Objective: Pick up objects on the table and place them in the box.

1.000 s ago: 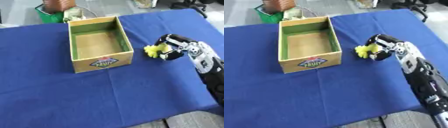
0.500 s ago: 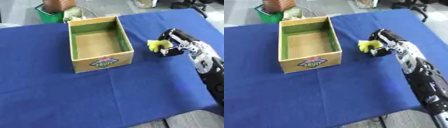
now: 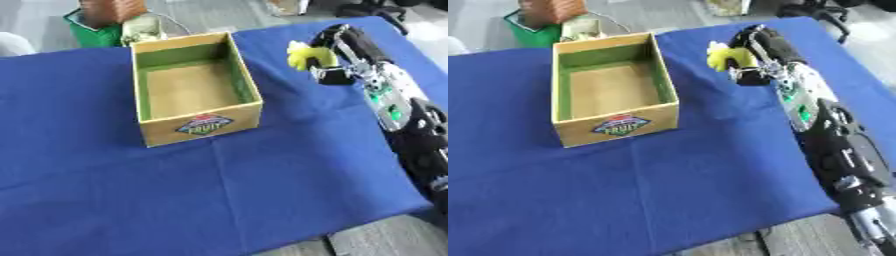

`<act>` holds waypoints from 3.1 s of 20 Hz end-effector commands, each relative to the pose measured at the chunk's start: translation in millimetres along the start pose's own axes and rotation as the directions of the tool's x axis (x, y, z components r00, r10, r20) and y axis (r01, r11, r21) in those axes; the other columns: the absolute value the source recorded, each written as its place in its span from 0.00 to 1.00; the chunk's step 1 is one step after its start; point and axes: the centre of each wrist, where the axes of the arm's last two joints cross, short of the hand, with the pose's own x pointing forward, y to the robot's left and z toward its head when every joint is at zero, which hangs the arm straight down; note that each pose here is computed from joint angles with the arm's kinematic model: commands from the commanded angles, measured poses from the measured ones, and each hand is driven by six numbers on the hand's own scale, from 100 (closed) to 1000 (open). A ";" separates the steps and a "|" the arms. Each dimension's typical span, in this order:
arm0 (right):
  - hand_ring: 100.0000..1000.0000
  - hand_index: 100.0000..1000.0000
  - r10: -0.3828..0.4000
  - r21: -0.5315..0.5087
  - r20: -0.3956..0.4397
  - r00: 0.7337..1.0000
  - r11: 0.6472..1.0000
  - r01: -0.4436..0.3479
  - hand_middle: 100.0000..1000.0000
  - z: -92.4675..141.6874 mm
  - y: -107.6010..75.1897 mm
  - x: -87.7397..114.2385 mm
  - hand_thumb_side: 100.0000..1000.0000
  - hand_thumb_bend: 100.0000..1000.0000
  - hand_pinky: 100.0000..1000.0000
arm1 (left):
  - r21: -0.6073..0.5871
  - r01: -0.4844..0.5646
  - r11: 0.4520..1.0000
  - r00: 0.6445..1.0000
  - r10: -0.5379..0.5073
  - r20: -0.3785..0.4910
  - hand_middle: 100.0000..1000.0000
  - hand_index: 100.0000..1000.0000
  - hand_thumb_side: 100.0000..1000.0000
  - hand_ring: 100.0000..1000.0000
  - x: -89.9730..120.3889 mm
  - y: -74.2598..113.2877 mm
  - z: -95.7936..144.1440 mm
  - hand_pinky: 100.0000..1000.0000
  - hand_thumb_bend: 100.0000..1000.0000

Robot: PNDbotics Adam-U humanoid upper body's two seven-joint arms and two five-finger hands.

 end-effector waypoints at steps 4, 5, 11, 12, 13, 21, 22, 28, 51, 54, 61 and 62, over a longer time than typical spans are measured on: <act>0.53 0.11 0.067 -0.092 0.135 0.989 0.994 -0.055 0.02 -41.5 -35.1 43.4 0.00 0.00 0.49 | -0.008 0.004 1.000 1.000 -0.004 0.023 0.39 0.57 0.10 0.34 6.2 1.2 -3.6 0.42 0.77; 0.53 0.11 0.070 -0.095 0.158 0.985 0.994 -0.055 0.02 -48.6 -36.8 52.6 0.00 0.00 0.49 | -0.010 0.003 1.000 1.000 -0.003 0.022 0.39 0.57 0.10 0.34 5.9 0.8 -3.4 0.41 0.77; 0.54 0.11 0.047 -0.060 0.263 0.964 0.998 -0.032 0.02 -81.8 -26.2 100.3 0.00 0.00 0.49 | -0.021 -0.003 1.000 1.000 0.004 0.020 0.39 0.57 0.10 0.34 5.5 -1.3 -3.0 0.41 0.77; 0.54 0.11 0.034 -0.048 0.272 0.962 0.999 -0.022 0.02 -85.7 -21.4 106.7 0.00 0.00 0.49 | -0.022 -0.005 1.000 1.000 0.005 0.019 0.39 0.57 0.10 0.34 5.4 -1.5 -2.8 0.41 0.77; 0.55 0.11 0.023 -0.034 0.278 0.960 0.999 -0.014 0.02 -89.0 -16.5 112.4 0.00 0.00 0.50 | -0.024 -0.006 1.000 1.000 0.007 0.018 0.39 0.57 0.10 0.34 5.3 -2.0 -2.8 0.41 0.77; 0.63 0.21 -0.030 0.103 0.287 0.957 0.995 0.000 0.11 -98.9 28.5 136.6 0.00 0.00 0.56 | -0.031 -0.015 0.999 1.000 0.015 0.018 0.39 0.57 0.10 0.34 5.2 -4.3 -2.9 0.41 0.77; 0.65 0.22 -0.032 0.125 0.288 0.957 0.992 -0.005 0.12 -98.6 33.7 138.1 0.00 0.00 0.57 | -0.032 -0.016 0.999 1.000 0.016 0.018 0.39 0.57 0.10 0.34 5.1 -4.6 -2.9 0.41 0.77; 0.83 0.75 -0.022 0.229 0.273 0.962 0.972 -0.043 0.59 -96.3 47.1 136.1 0.18 0.00 0.72 | -0.030 -0.015 0.999 1.000 0.016 0.016 0.39 0.57 0.10 0.34 4.7 -4.2 -2.6 0.41 0.77; 0.86 0.81 -0.255 -0.223 0.067 0.965 0.939 0.263 0.65 -30.1 -44.4 22.4 0.21 0.00 0.73 | -0.004 -0.006 1.000 1.000 0.006 0.025 0.39 0.57 0.10 0.34 6.1 0.0 -3.7 0.42 0.77; 0.86 0.80 -0.306 -0.271 0.027 0.952 0.914 0.301 0.63 -18.1 -45.1 7.7 0.29 0.00 0.72 | -0.002 -0.005 1.000 1.000 0.005 0.024 0.39 0.56 0.10 0.34 5.8 0.4 -3.4 0.42 0.77; 0.86 0.78 -0.389 -0.343 -0.026 0.921 0.869 0.357 0.61 -0.2 -43.7 -7.9 0.34 0.00 0.71 | 0.001 -0.007 1.000 1.000 0.007 0.023 0.39 0.56 0.10 0.34 5.5 0.5 -2.8 0.42 0.77; 0.86 0.78 -0.396 -0.350 -0.031 0.918 0.864 0.361 0.61 1.3 -43.8 -9.0 0.35 0.00 0.71 | 0.001 -0.007 1.000 1.000 0.007 0.022 0.39 0.56 0.09 0.34 5.4 0.5 -2.6 0.42 0.77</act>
